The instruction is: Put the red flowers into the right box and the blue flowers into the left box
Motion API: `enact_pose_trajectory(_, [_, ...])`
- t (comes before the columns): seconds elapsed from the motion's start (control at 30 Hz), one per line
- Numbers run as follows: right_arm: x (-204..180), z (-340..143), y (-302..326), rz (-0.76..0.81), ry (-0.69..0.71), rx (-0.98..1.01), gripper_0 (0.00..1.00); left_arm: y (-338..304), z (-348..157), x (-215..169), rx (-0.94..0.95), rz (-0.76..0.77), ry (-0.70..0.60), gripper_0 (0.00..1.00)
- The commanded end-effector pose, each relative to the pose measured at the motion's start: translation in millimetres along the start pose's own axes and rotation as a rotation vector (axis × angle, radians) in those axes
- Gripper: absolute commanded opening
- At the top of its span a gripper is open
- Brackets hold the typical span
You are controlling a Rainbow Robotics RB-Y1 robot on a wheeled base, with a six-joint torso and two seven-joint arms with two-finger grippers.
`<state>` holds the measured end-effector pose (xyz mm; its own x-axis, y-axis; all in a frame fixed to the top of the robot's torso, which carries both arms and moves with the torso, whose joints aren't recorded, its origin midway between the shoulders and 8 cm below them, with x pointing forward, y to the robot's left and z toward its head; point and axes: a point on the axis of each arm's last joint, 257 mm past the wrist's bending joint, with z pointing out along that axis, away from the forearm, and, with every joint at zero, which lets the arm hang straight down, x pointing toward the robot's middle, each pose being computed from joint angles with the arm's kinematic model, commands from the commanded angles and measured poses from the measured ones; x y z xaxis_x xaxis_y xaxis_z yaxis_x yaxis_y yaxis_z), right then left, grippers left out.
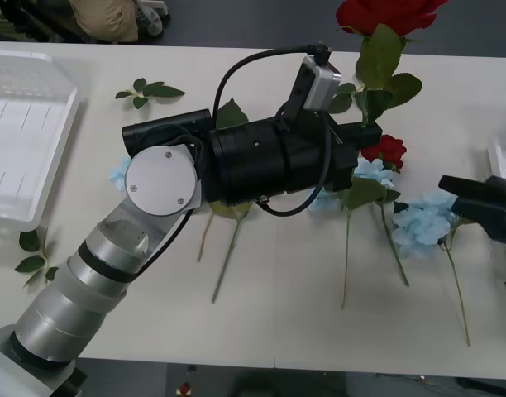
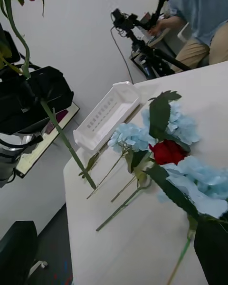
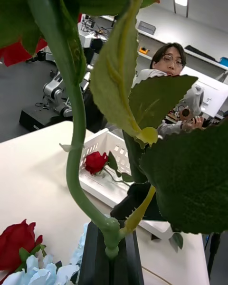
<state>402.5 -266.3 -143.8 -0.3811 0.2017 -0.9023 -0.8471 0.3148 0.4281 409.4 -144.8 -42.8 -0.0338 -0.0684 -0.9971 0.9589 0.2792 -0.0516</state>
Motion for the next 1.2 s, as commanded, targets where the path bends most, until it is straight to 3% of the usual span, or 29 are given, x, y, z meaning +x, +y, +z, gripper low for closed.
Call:
enact_pose_trajectory(0.03, [-11.8,33.4,17.5,-0.066,0.01,-0.086,0.97,-8.1,5.7,-25.4,0.022,0.064,-0.037,0.0])
enact_pose_trajectory(0.83, [9.8,179.9,62.5,-0.06,0.099,-0.333,0.95,-8.1,5.7,-25.4,0.022,0.064,-0.037,0.0])
enact_pose_trajectory(0.9, [11.2,185.3,61.1,-0.058,0.102,-0.326,0.65,-8.1,5.7,-25.4,0.022,0.064,-0.037,0.0])
enact_pose_trajectory(0.97, [12.6,190.9,57.3,-0.058,0.107,-0.309,0.05,-8.1,5.7,-25.4,0.022,0.064,-0.037,0.0])
enact_pose_trajectory(1.0, [13.1,191.6,56.0,-0.061,0.111,-0.304,0.0,-8.1,5.7,-25.4,0.022,0.064,-0.037,0.0])
enact_pose_trajectory(1.2, [13.3,190.6,53.0,-0.069,0.121,-0.294,0.0,-8.1,5.7,-25.4,0.022,0.064,-0.037,0.0])
